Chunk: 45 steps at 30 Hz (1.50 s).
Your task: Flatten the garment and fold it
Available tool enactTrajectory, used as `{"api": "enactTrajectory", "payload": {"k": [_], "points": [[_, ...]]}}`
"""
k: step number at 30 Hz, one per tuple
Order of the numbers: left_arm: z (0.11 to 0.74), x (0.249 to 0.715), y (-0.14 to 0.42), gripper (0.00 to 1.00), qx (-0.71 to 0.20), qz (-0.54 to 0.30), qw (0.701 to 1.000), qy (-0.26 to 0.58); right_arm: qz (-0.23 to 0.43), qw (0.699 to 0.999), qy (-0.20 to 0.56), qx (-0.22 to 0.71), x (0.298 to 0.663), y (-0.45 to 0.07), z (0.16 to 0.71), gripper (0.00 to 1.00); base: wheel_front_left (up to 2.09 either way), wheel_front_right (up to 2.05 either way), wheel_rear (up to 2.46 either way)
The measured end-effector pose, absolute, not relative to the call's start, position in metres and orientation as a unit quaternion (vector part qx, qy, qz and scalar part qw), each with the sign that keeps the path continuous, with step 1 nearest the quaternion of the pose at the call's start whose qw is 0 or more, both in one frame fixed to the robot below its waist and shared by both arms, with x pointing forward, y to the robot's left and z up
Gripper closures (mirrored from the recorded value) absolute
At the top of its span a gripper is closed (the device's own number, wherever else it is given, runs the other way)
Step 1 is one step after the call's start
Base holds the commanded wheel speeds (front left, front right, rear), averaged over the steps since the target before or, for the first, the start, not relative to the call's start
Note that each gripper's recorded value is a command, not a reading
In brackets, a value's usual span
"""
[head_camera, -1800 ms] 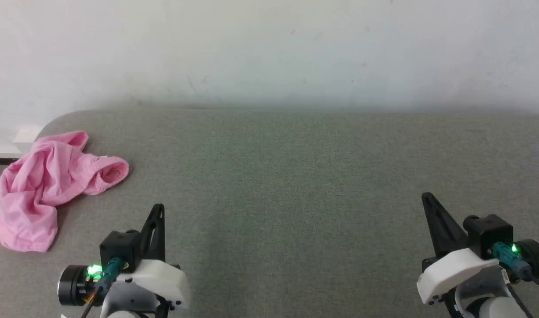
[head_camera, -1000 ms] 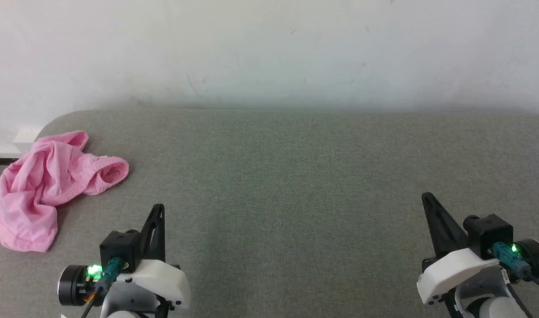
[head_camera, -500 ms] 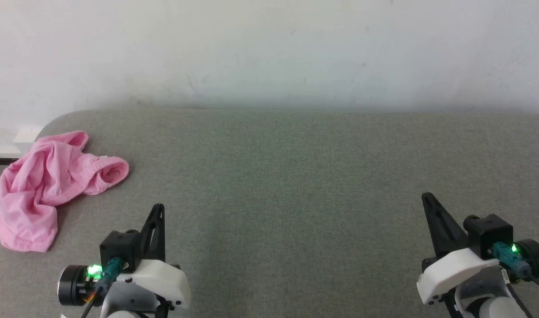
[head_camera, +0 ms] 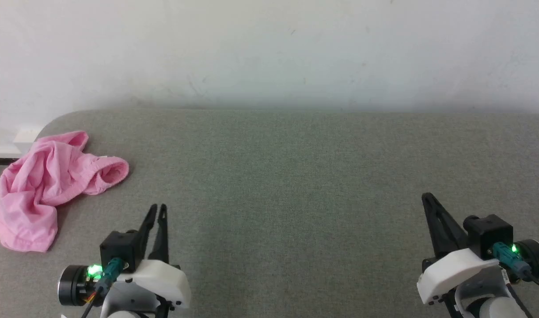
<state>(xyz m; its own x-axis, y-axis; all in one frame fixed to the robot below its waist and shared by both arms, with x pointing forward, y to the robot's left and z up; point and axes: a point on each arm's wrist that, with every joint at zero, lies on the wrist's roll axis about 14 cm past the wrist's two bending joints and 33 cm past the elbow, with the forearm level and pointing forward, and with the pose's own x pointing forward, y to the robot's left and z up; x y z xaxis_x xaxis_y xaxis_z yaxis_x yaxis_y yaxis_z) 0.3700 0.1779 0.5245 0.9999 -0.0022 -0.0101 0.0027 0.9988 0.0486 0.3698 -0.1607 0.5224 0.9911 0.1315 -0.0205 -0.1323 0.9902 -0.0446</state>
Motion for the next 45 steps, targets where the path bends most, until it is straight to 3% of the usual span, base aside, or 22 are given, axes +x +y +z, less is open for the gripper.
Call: {"api": "enactTrajectory", "payload": {"k": [23,45], "points": [[0.529,0.367,0.181,0.0,0.02,0.009,1.0,-0.013,0.07,0.997,-0.011,-0.016,0.372,-0.158,0.528,0.0,0.0,0.0,0.0],[0.533,0.336,0.216,0.0,0.016,0.069,0.997,-0.032,0.127,0.991,-0.036,-0.002,0.384,-0.119,0.537,0.0,0.0,0.0,0.0]]}}
